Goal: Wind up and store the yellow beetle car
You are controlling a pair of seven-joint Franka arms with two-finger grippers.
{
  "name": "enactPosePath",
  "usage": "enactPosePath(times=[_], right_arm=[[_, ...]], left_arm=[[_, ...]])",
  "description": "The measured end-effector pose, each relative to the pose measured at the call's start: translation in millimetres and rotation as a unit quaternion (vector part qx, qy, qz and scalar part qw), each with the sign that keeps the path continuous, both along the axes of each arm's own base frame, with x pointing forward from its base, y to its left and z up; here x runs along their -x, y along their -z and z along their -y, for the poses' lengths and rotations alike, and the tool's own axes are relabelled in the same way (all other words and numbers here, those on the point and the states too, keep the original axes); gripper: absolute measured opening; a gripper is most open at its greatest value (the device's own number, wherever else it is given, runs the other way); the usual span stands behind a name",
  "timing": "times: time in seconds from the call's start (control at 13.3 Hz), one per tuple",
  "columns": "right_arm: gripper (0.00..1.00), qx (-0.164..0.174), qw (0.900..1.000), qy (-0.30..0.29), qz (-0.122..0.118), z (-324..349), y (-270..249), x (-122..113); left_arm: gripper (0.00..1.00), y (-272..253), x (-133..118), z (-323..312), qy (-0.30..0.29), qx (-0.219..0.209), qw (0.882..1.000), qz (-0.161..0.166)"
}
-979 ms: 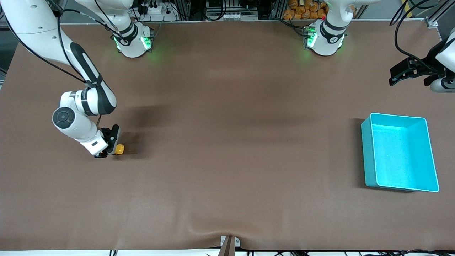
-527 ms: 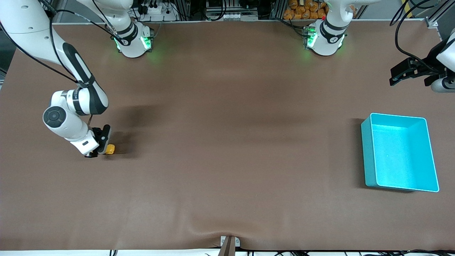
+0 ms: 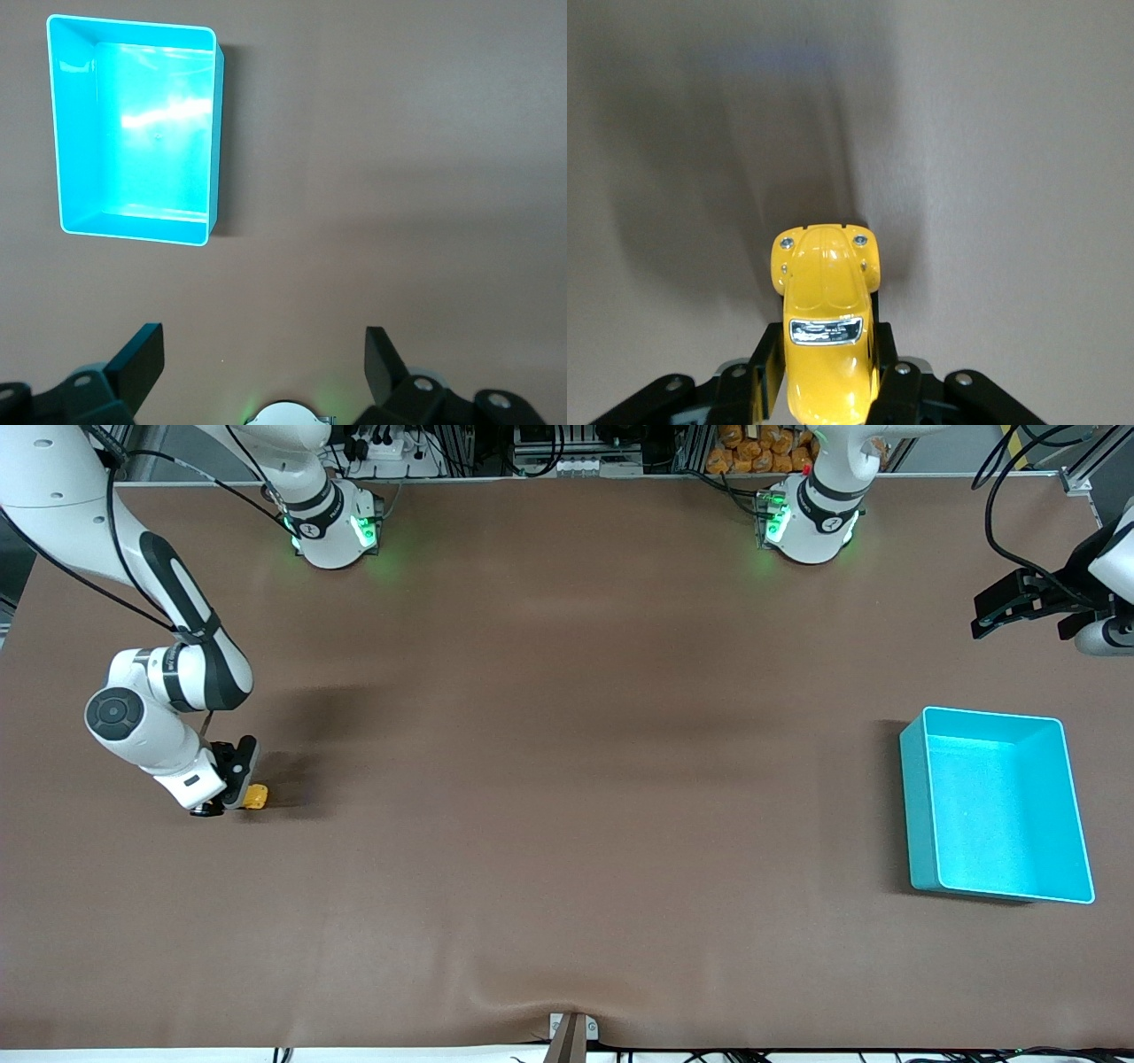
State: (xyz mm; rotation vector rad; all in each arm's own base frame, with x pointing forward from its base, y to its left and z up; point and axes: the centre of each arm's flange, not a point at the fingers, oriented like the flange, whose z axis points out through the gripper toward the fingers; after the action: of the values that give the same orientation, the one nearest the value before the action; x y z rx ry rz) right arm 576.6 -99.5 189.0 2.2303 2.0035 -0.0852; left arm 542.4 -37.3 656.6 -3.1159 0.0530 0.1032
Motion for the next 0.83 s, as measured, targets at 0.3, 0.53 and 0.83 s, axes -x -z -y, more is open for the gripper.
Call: enactPosePath(times=[0.3,0.53,0.83], right_arm=[[0.45,0.005,1.0,0.014,0.004,29,0,3],[0.45,0.005,1.0,0.021,0.006,44,0,4],[0.67,0.001,0.999,0.048,-0.009,74,22,2]], left_arm=[[1.0,0,0,1,0.001,0.0,1.0,0.0],[1.0,0,0,2,0.002,0.0,1.0,0.0],[1.0,0,0,2,0.002,0.0,1.0,0.0]])
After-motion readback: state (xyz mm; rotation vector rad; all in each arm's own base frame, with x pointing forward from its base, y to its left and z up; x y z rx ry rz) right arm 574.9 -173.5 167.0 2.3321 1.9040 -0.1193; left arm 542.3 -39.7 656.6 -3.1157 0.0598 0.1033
